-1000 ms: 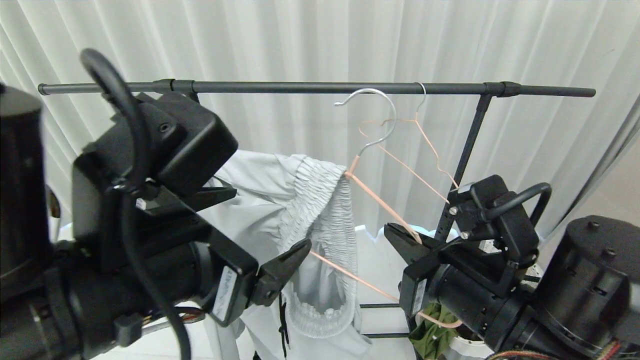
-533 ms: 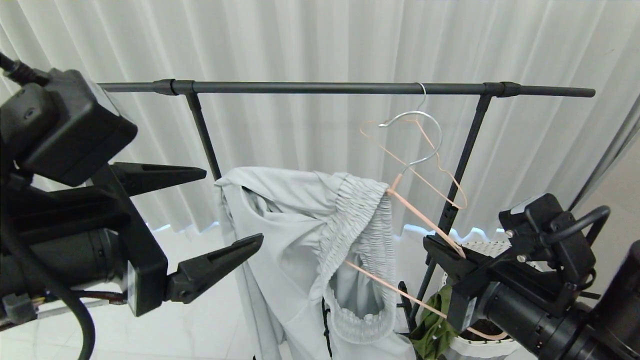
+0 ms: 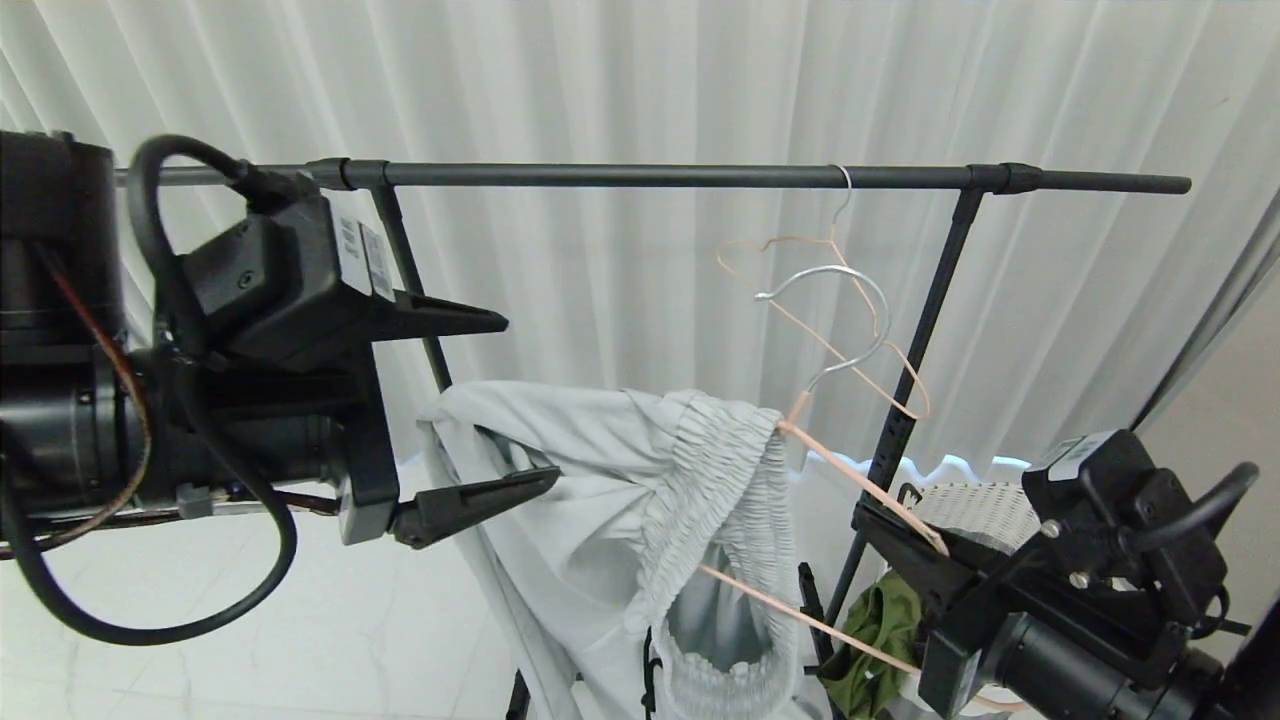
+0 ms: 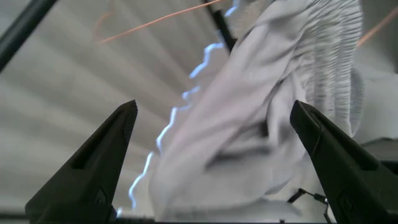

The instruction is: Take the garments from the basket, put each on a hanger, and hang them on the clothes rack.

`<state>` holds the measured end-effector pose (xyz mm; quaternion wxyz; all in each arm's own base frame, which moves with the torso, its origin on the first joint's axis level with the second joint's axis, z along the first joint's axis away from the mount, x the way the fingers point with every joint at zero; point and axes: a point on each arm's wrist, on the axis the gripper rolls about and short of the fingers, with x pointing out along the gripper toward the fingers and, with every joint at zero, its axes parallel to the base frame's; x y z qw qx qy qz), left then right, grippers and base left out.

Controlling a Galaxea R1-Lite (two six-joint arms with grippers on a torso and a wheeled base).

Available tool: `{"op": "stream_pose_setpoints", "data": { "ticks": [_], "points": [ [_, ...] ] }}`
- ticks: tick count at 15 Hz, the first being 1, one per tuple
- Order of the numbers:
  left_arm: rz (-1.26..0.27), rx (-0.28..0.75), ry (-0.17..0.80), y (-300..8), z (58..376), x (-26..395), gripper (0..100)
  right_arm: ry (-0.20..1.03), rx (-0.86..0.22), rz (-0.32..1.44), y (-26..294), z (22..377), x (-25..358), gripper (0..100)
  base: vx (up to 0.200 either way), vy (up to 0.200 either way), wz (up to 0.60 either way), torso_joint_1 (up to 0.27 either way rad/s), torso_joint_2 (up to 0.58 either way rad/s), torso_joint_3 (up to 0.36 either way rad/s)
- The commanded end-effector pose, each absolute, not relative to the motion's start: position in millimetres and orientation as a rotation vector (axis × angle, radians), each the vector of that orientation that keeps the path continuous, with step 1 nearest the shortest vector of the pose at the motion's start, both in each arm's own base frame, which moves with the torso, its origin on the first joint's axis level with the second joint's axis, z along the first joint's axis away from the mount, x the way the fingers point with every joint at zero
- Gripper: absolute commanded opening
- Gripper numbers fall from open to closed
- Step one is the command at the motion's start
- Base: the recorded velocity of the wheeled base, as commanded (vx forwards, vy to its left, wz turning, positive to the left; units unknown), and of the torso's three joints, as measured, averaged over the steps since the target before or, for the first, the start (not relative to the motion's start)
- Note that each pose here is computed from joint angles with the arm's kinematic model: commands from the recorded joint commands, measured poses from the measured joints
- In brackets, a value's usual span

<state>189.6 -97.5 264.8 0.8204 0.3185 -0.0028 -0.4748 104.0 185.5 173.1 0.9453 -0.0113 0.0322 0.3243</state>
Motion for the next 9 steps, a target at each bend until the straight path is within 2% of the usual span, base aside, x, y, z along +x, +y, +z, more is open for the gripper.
{"op": "stream_pose_setpoints", "data": {
  "ticks": [1, 9],
  "points": [
    [-1.058, 0.675, 0.041, -106, 252, 206, 100, 0.067, -0.027, 0.672, 186, 172, 101, 0, 0.000, 0.000, 0.00, 0.000, 0.00, 0.000],
    [-1.129, 0.702, 0.078, -123, 234, 219, 100, 0.072, -0.050, 0.704, 191, 168, 96, 0, 0.000, 0.000, 0.00, 0.000, 0.00, 0.000]
  ]
}}
